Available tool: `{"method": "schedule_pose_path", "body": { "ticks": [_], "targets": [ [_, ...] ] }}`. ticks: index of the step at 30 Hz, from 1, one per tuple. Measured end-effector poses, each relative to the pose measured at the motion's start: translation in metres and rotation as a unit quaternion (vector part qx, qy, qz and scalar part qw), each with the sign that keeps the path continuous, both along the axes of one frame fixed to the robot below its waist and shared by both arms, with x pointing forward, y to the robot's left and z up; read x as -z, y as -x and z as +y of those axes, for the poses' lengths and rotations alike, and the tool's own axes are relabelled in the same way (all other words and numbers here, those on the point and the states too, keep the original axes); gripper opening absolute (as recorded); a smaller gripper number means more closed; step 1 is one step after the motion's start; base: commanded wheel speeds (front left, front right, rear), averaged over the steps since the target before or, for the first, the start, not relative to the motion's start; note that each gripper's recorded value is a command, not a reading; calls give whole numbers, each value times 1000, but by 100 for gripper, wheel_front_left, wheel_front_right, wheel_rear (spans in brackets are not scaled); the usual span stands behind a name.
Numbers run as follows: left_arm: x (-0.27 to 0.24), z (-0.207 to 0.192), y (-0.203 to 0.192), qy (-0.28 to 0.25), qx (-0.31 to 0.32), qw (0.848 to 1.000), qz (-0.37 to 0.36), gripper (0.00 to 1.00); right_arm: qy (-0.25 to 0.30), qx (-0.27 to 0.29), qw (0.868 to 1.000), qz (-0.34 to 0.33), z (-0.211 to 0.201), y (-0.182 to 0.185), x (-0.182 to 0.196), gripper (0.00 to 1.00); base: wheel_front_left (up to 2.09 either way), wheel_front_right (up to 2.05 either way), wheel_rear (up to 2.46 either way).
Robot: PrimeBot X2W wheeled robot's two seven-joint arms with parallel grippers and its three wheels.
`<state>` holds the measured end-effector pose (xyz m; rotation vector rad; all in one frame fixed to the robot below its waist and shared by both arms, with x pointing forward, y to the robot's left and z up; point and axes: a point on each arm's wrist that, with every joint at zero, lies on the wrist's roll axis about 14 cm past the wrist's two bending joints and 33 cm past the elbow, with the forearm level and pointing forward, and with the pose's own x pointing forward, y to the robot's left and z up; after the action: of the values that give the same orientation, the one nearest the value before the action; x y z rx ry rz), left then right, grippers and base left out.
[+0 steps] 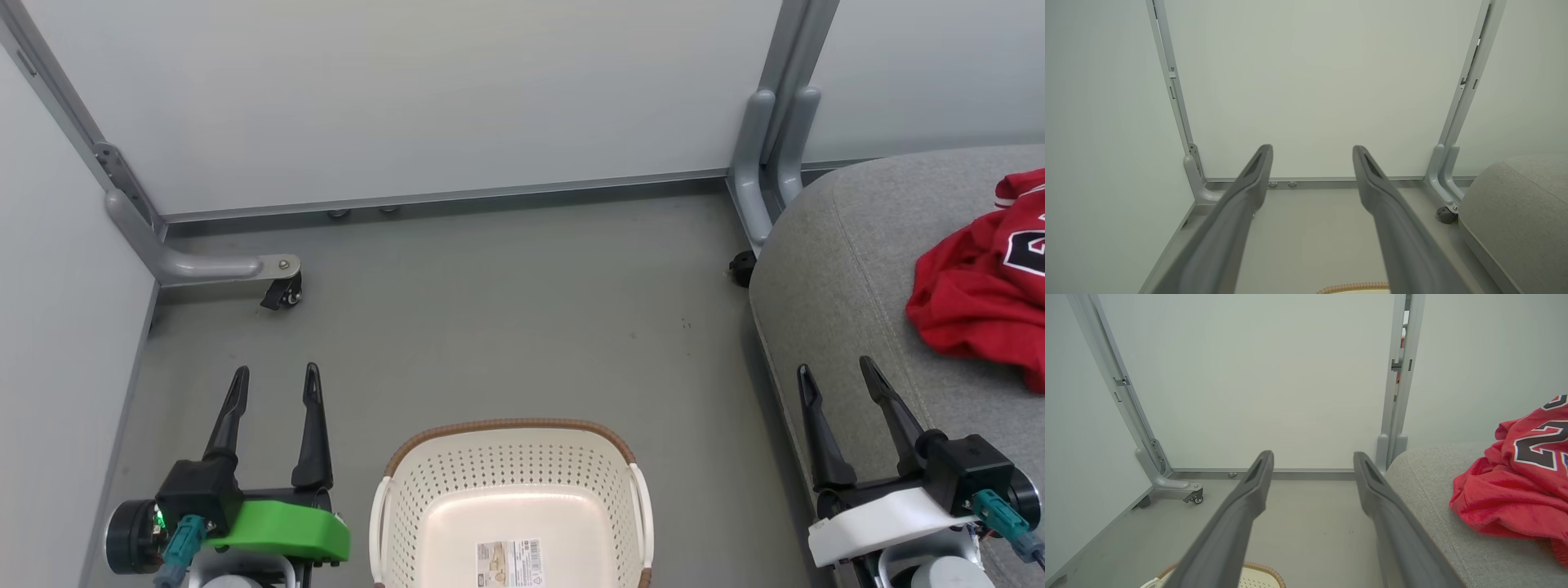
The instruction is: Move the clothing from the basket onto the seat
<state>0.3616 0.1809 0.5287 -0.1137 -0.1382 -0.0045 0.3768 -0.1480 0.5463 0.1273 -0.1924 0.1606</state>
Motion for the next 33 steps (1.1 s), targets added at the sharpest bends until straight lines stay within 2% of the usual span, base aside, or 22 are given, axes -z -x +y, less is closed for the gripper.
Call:
{"method": "schedule_pose_path", "body": {
  "ticks": [4, 5, 11, 20, 33],
  "targets": [
    [0, -1, 0, -1, 2, 1000, 0, 100, 0, 2, 1000, -2, -1, 1, -1, 100, 0, 0, 0],
    [0, -2, 0, -1, 2, 1000, 0, 0, -1, 2, 1000, -1, -1, 2, -1, 0, 0, 0, 0],
    [21, -2, 3, 11, 1, 999, 34, 0, -11, 3, 999, 35, 0, 6, 21, 0, 0, 0, 0],
    [29, 6, 3, 94, -11, 994, 56, 0, -93, 13, 993, 66, -8, 6, 30, 0, 0, 0, 0],
    [35, 14, 2, 206, -20, 976, 74, 0, -200, 23, 975, 92, -19, 3, 35, 0, 0, 0, 0]
  ]
}}
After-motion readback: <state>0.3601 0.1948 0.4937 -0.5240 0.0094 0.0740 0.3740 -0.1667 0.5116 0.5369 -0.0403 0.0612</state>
